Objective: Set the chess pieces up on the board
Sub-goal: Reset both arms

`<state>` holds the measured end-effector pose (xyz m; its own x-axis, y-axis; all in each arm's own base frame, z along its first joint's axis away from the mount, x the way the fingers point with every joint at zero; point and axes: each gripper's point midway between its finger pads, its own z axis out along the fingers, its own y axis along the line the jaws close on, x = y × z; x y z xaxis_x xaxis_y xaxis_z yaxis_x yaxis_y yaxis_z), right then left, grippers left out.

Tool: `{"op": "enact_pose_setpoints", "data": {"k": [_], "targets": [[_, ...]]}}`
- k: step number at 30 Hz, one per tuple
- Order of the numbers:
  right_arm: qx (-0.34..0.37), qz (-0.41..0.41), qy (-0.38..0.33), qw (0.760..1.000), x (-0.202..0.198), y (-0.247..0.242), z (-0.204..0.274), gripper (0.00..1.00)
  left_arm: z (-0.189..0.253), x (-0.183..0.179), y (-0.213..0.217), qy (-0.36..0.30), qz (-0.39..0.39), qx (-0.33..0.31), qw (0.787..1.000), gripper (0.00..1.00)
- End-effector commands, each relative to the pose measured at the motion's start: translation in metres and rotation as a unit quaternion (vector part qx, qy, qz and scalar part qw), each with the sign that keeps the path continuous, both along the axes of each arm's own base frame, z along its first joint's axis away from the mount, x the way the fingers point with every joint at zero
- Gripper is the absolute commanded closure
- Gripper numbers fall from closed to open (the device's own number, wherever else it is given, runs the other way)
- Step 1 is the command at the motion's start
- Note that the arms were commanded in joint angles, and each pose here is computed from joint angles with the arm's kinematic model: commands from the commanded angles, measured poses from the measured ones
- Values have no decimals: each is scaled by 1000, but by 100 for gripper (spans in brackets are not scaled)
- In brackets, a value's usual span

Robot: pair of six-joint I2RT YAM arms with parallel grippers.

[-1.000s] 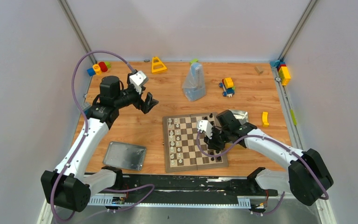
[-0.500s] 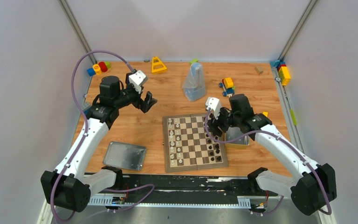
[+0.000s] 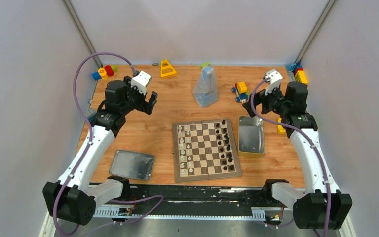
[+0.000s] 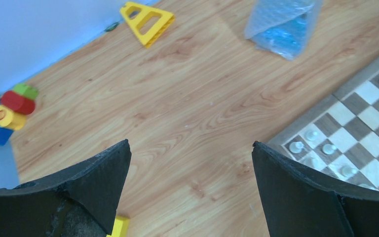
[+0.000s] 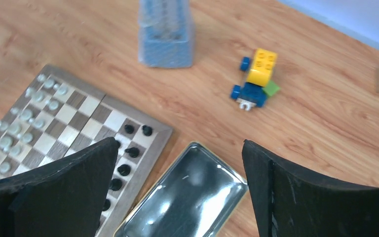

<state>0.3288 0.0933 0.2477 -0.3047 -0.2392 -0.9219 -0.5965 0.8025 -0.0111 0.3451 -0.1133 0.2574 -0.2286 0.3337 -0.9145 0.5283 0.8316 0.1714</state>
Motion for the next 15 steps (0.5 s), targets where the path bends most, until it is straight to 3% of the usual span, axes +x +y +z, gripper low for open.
{"op": "enact_pose_setpoints", "data": {"k": [1,5,11,15], "targets": [[61,-115,-51,990,17,-40,51,0,32,7,31,-59,88,7,994,0],[80,-206,-46,974,21,-75,53,0,34,4,48,-72,140,-6,988,0],[97,-234,-56,966,7,-86,49,0,36,-2,78,-88,222,-3,971,0],[118,-266,-61,955,-3,-91,44,0,39,-12,87,-96,237,5,967,0]]}}
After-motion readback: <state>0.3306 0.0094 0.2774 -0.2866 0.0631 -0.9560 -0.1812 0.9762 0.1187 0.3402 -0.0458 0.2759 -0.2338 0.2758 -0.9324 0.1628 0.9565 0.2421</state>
